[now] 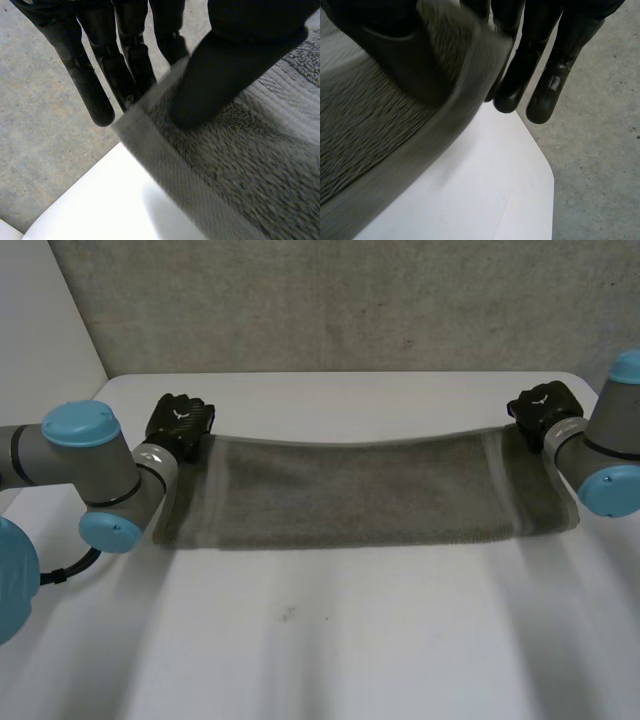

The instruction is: Fold the towel.

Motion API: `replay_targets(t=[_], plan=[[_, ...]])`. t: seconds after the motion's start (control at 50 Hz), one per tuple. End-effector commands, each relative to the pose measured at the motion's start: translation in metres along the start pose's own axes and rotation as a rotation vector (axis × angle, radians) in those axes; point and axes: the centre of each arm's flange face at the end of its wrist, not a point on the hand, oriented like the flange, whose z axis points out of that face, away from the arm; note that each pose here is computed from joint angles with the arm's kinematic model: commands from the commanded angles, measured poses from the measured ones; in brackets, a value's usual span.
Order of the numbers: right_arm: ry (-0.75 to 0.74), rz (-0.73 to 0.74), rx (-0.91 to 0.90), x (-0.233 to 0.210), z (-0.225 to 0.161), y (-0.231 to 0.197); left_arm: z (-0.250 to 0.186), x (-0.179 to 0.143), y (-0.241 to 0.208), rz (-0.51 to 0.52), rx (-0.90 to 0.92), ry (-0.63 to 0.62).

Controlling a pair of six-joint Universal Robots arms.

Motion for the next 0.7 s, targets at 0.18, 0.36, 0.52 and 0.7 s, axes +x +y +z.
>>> replay_targets(t=[0.18, 0.36, 0.52, 0.7], plan=[[0.106, 0.077, -0.023, 0.011, -0.002, -0.015, -0.008, 0.006, -0.003, -0.013, -0.027, 0.01], [0.027, 0.243, -0.026, 0.04, -0.063, -0.037, -0.069, -0.005, -0.041, -0.097, -0.087, -0.019], [-0.086, 0.263, -0.121, 0.032, -0.11, -0.007, -0.129, -0.004, -0.062, -0.26, -0.104, -0.018], [-0.111, 0.216, -0.132, 0.004, -0.119, 0.035, -0.154, 0.001, -0.064, -0.407, -0.107, -0.024]])
